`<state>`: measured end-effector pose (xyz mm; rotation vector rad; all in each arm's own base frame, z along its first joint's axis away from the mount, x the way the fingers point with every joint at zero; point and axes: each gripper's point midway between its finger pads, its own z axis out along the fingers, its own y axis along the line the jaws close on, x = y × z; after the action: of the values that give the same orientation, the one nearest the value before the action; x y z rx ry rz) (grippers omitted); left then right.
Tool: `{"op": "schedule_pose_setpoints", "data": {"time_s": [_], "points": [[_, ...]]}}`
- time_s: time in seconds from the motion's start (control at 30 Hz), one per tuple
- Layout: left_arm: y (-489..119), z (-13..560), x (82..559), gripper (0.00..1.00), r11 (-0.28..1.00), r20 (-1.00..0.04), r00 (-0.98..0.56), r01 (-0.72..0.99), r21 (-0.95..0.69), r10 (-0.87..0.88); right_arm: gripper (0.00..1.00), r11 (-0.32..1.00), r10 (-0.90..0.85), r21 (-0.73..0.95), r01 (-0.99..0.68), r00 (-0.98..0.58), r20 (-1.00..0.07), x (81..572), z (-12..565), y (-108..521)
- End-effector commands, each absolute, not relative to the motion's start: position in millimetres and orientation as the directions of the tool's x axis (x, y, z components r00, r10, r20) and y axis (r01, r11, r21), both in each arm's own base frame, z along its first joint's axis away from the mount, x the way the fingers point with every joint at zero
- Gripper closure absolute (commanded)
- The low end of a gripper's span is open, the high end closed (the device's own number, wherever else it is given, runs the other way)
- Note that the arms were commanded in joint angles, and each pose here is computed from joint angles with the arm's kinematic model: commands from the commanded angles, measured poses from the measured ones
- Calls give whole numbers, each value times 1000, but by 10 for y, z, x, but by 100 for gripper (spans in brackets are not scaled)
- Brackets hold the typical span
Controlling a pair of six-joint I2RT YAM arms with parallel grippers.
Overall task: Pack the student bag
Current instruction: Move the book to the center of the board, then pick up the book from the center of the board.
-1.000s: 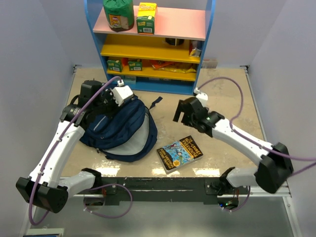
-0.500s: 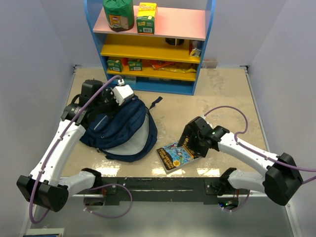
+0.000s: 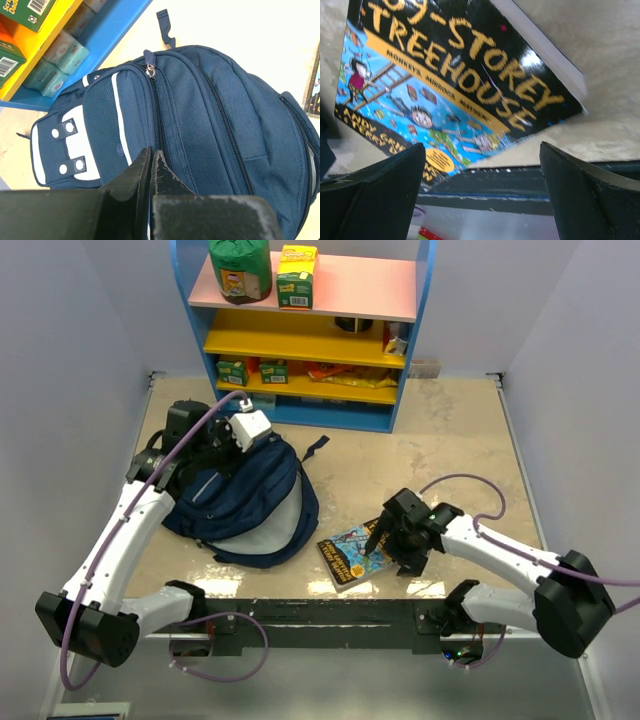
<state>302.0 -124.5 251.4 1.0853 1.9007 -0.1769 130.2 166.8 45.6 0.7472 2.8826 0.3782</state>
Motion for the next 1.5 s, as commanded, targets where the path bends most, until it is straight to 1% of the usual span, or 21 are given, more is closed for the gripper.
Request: {"op": "schedule_pose_setpoints", "data": {"time_s": [0.0,0.07,0.1,0.13,0.2,0.23,0.27,0.33,0.43,0.67,0.93,1.07,1.1,1.2,1.23,1.3,1.33,1.37,1.4,1.43,1.47], "points": [[-1250,2679,3136,100,614,-793,-139,715,335,593,1,768,582,375,519,-810,-71,1613,353,1940],[-1243,2689,3126,100,619,-796,-137,710,336,590,1,759,593,394,518,-800,-93,1789,288,2048],[-1242,2686,3124,100,619,-795,-138,710,335,590,1,758,603,403,513,-786,-133,1944,327,2074],[-1241,2688,3115,100,620,-796,-142,710,332,589,1,781,596,342,523,-787,-156,1995,211,2033],[-1240,2704,3106,100,624,-799,-144,709,329,584,1,810,569,331,484,-785,-245,2299,364,2084],[-1241,2705,3089,100,624,-798,-147,711,325,584,1,828,557,284,484,-767,-317,2425,390,1986],[-1232,2704,3084,100,625,-798,-149,709,326,585,1,849,529,236,474,-770,-357,2519,372,1947],[-1221,2681,3073,100,629,-795,-157,708,322,585,1,855,517,227,466,-736,-437,2784,569,1964],[-1211,2659,3041,100,632,-794,-168,708,314,584,1,870,490,191,455,-751,-443,2892,488,2025],[-1140,2694,3032,100,639,-777,-180,693,335,603,1,894,449,160,420,-830,-331,2617,-69,2115],[-1119,2658,3048,100,648,-771,-200,686,330,605,2,895,433,266,359,-843,-318,2229,2,2274],[-1138,2681,3053,100,651,-776,-203,689,320,597,7,900,409,285,329,-862,-298,2103,21,2481],[-1142,2681,3057,100,651,-776,-206,690,316,596,10,904,403,278,325,-864,-300,2093,26,2495],[-1146,2695,3046,100,650,-776,-208,693,312,595,25,910,397,255,328,-866,-305,2096,-36,2500],[-1143,2699,3046,100,651,-776,-209,692,313,595,35,911,397,239,335,-867,-300,2084,-74,2482],[-1134,2722,3036,100,651,-775,-209,690,315,597,47,916,392,209,341,-872,-294,2075,-185,2472],[-1129,2730,3035,100,649,-773,-207,690,320,600,63,915,396,207,347,-871,-292,2073,-219,2471],[-1117,2746,3040,100,652,-772,-206,685,325,601,71,916,394,191,351,-877,-276,2015,-304,2432],[-1107,2753,3032,100,652,-770,-205,683,329,604,82,908,403,240,343,-872,-278,2053,-306,2511],[-1101,2757,3034,100,651,-768,-204,682,333,607,100,904,402,265,335,-876,-265,2021,-315,2532],[-1091,2765,3034,100,650,-766,-202,680,339,611,100,901,407,265,344,-883,-234,1901,-404,2458]]}}
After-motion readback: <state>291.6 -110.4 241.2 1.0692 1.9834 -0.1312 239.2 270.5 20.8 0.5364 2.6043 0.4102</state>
